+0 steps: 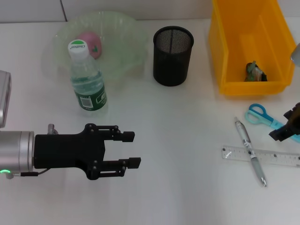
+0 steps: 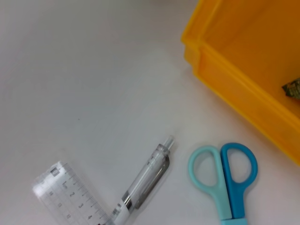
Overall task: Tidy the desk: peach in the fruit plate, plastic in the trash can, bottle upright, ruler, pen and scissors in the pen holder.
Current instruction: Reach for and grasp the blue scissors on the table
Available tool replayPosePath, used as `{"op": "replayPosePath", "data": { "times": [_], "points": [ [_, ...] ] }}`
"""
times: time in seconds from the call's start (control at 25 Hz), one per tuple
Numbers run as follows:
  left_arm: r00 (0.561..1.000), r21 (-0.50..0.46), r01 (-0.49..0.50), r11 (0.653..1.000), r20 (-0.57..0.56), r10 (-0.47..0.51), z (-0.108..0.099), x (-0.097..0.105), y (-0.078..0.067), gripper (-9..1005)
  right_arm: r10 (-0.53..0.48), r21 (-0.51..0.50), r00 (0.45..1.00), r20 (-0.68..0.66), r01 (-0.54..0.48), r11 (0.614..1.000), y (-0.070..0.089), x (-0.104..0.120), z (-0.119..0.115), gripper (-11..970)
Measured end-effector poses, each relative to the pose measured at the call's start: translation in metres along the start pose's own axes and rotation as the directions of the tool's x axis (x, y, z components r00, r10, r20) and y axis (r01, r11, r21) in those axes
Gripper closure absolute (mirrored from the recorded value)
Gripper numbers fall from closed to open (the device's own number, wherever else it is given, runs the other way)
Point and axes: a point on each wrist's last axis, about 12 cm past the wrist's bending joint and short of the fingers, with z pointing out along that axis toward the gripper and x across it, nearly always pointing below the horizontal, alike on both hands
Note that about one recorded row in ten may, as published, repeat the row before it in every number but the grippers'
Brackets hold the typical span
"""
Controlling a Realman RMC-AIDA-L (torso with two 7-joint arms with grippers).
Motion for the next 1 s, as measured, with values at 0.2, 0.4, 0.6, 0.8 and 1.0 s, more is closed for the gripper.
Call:
{"op": "replayPosePath", "data": {
  "times": [0.2, 0.4, 0.6, 0.8, 1.0],
  "points": [
    [1.000, 0.002, 0.001, 1.000, 0.001, -0.001, 0.002, 0.000, 0.000, 360, -0.001, 0.014, 1.000, 0.012, 0.001, 1.000, -0.003, -0.002, 0.004, 269],
    [1.000, -0.001, 0.003, 1.000, 0.001, -0.003, 0.003, 0.001, 0.000, 360, -0.008, 0.027, 1.000, 0.021, 0.007, 1.000, -0.005, -0.004, 0.006, 323],
    [1.000, -0.006, 0.004, 1.000, 0.001, -0.004, 0.003, 0.001, -0.001, 360, -0.019, 0.024, 1.000, 0.017, 0.018, 1.000, -0.006, -0.007, 0.009, 471],
    [1.000, -0.010, 0.003, 1.000, 0.000, -0.003, 0.004, 0.001, 0.000, 360, -0.030, 0.022, 1.000, 0.002, 0.030, 0.999, -0.006, -0.008, 0.014, 581],
    [1.000, -0.015, 0.003, 1.000, -0.001, -0.003, 0.004, 0.001, 0.001, 360, -0.035, 0.028, 0.999, -0.002, 0.035, 0.999, -0.008, -0.009, 0.017, 616]
  ]
}}
